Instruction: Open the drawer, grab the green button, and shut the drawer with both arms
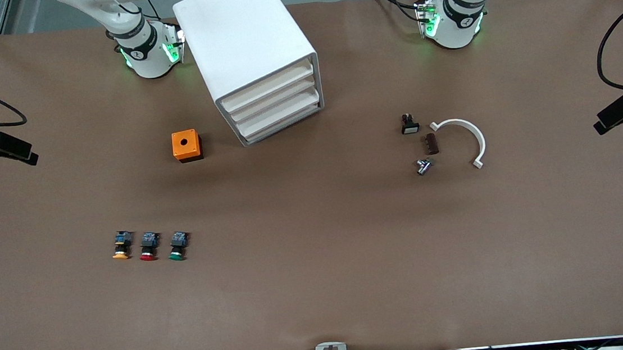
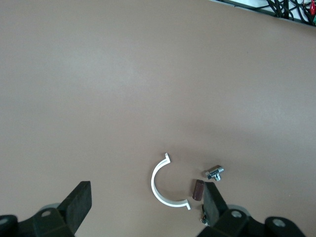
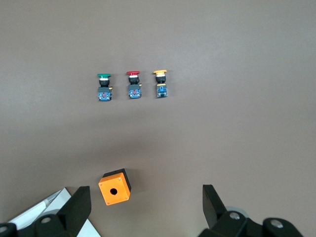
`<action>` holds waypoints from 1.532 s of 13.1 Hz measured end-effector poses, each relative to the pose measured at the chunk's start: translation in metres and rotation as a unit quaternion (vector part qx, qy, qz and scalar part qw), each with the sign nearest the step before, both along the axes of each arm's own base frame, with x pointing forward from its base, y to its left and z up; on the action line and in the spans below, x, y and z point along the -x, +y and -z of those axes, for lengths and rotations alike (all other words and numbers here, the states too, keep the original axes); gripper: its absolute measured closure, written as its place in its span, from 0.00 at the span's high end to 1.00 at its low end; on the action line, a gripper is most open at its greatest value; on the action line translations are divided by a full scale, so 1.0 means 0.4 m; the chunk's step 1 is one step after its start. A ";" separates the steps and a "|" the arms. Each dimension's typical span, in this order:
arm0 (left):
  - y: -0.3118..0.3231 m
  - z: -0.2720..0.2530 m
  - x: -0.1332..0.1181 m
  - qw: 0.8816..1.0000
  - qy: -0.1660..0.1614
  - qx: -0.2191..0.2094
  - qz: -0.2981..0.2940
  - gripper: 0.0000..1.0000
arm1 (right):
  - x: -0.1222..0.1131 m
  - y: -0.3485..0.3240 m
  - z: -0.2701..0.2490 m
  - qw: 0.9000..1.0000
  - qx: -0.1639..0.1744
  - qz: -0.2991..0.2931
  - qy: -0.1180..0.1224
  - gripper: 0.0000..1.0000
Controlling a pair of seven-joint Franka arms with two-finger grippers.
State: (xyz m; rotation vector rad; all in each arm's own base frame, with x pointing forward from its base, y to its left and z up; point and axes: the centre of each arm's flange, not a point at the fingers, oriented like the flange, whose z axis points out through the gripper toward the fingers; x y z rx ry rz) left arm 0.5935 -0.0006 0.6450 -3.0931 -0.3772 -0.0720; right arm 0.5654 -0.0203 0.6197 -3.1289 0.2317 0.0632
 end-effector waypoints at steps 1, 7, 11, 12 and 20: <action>-0.001 -0.007 0.008 1.000 0.001 0.000 0.002 1.00 | 0.001 0.000 -0.002 1.000 0.000 0.000 -0.001 1.00; 0.040 -0.032 0.037 0.999 0.001 -0.004 0.049 1.00 | 0.012 0.000 -0.022 1.000 0.002 0.000 -0.007 1.00; 0.026 -0.046 0.067 0.998 0.001 -0.005 0.057 1.00 | 0.020 0.004 -0.037 1.000 0.004 -0.002 -0.012 1.00; 0.020 -0.047 0.073 0.998 0.001 -0.006 0.059 1.00 | 0.023 0.004 -0.042 1.000 0.004 -0.002 -0.014 1.00; -0.089 0.011 0.107 0.995 0.005 -0.005 0.096 1.00 | 0.026 0.003 -0.046 1.000 0.005 -0.001 -0.014 1.00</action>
